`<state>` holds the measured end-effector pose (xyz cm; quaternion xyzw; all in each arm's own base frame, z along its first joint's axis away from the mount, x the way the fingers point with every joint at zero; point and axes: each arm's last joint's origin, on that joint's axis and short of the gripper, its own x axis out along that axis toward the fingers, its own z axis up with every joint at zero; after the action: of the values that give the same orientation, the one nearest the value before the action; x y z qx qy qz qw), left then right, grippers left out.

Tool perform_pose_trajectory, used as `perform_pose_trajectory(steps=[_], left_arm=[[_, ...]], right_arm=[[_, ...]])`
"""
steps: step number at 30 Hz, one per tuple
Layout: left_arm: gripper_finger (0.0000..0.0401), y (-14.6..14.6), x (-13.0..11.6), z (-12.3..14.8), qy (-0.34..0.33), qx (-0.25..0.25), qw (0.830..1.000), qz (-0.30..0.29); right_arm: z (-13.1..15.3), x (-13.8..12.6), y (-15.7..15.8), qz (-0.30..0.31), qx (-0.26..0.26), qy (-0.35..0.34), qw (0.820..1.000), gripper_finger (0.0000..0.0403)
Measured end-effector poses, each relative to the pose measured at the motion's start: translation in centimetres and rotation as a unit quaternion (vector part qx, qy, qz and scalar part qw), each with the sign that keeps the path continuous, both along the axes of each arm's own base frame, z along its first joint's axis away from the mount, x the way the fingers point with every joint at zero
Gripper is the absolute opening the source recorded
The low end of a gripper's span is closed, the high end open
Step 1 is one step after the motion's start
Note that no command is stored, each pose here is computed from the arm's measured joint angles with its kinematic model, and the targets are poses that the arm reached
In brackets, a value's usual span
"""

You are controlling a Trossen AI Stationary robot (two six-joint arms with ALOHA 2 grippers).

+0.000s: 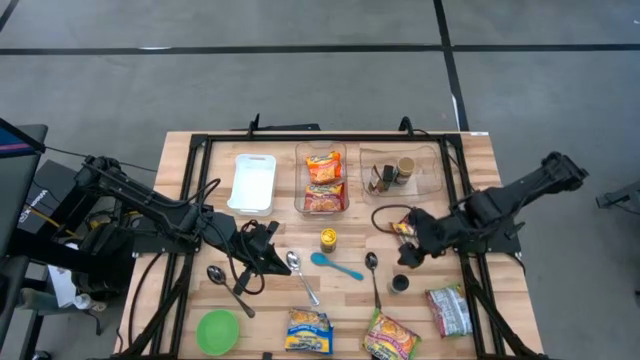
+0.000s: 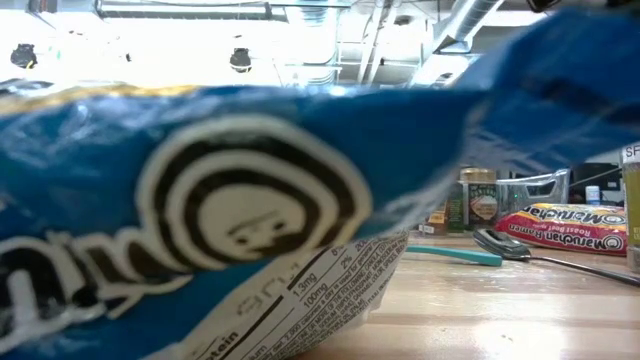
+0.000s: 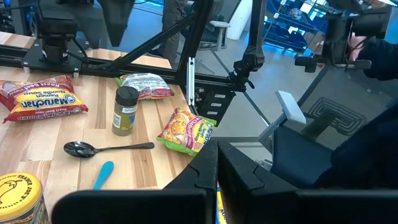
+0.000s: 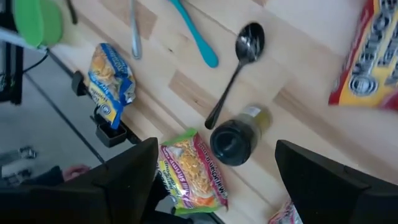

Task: Pick & Place Food Item
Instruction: Put the black spice bottle into the right transparent bin

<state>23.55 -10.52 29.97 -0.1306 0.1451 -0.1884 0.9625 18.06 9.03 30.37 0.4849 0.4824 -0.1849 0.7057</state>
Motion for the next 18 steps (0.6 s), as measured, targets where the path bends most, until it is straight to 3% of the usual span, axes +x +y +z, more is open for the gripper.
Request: perform_pose_trajectory(steps=[11, 18], left_arm=[[0.0, 0.0, 0.0, 0.0, 0.0, 0.0, 1.0, 0.0], [0.0, 0.0, 0.0, 0.0, 0.0, 0.0, 1.0, 0.0]], right_arm=[[-1.4, 1.2, 3.5, -0.094, 0.035, 0.065, 0.993, 0.0318], [-0.9, 2.9, 5.0, -0.106, -0.014, 0.093, 0.99, 0.0318]])
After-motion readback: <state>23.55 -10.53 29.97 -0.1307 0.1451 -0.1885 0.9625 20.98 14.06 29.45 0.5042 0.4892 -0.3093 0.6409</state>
